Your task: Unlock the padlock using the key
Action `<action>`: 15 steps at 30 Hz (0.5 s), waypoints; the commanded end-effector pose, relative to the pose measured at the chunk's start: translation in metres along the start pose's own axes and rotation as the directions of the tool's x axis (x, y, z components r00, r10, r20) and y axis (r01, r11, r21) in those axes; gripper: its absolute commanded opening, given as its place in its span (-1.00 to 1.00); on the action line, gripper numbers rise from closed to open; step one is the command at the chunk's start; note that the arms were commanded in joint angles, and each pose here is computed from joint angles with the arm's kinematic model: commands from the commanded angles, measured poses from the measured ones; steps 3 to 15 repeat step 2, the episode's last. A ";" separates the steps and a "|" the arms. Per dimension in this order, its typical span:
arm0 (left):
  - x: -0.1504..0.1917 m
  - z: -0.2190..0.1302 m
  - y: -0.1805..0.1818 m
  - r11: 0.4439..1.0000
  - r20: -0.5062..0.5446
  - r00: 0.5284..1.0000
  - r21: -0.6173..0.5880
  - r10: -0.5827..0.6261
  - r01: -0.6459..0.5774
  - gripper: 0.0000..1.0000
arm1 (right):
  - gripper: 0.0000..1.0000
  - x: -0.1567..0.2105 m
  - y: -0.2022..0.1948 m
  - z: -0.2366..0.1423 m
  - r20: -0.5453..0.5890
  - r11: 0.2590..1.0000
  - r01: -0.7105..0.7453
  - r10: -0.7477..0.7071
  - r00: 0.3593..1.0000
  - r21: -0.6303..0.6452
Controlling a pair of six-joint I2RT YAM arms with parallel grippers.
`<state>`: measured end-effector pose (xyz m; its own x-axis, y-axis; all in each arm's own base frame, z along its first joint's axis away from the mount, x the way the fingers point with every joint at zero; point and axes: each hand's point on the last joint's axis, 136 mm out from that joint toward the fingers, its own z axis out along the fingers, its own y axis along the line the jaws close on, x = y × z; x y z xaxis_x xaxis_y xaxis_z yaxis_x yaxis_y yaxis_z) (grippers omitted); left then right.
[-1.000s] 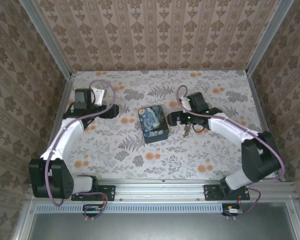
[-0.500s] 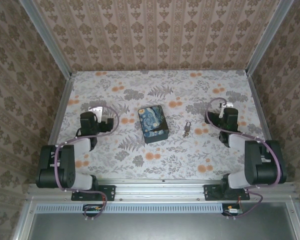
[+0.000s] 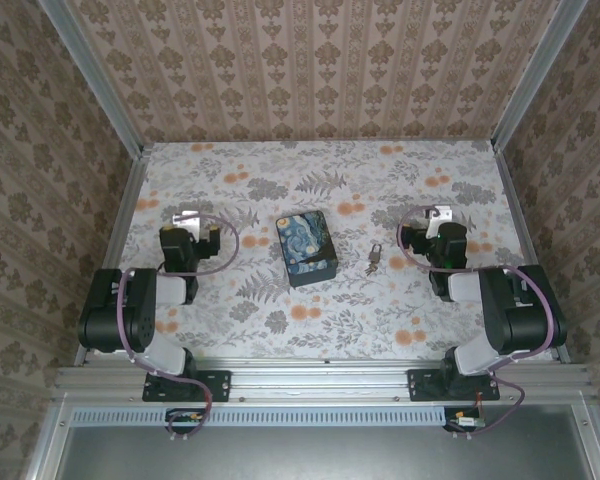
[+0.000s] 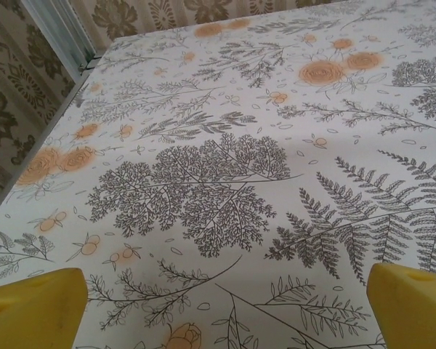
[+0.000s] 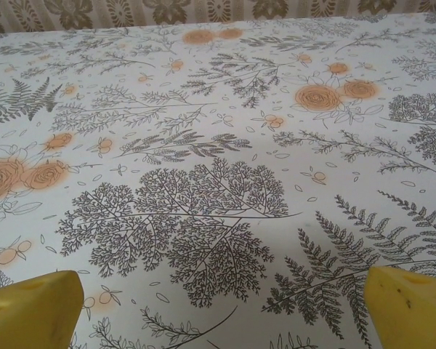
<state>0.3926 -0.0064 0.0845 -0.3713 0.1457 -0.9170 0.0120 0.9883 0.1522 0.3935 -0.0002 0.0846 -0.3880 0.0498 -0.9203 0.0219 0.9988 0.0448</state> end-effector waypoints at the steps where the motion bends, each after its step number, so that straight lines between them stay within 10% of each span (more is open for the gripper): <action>1: -0.012 0.003 0.001 0.996 0.023 0.999 0.081 -0.048 0.046 1.00 | 1.00 -0.014 0.000 0.001 0.043 1.000 0.014 -0.014 0.999 -0.001; 15: -0.012 0.003 -0.001 0.996 0.029 0.999 0.085 -0.040 0.037 1.00 | 1.00 -0.014 0.000 0.002 0.043 1.000 0.014 -0.014 0.999 -0.001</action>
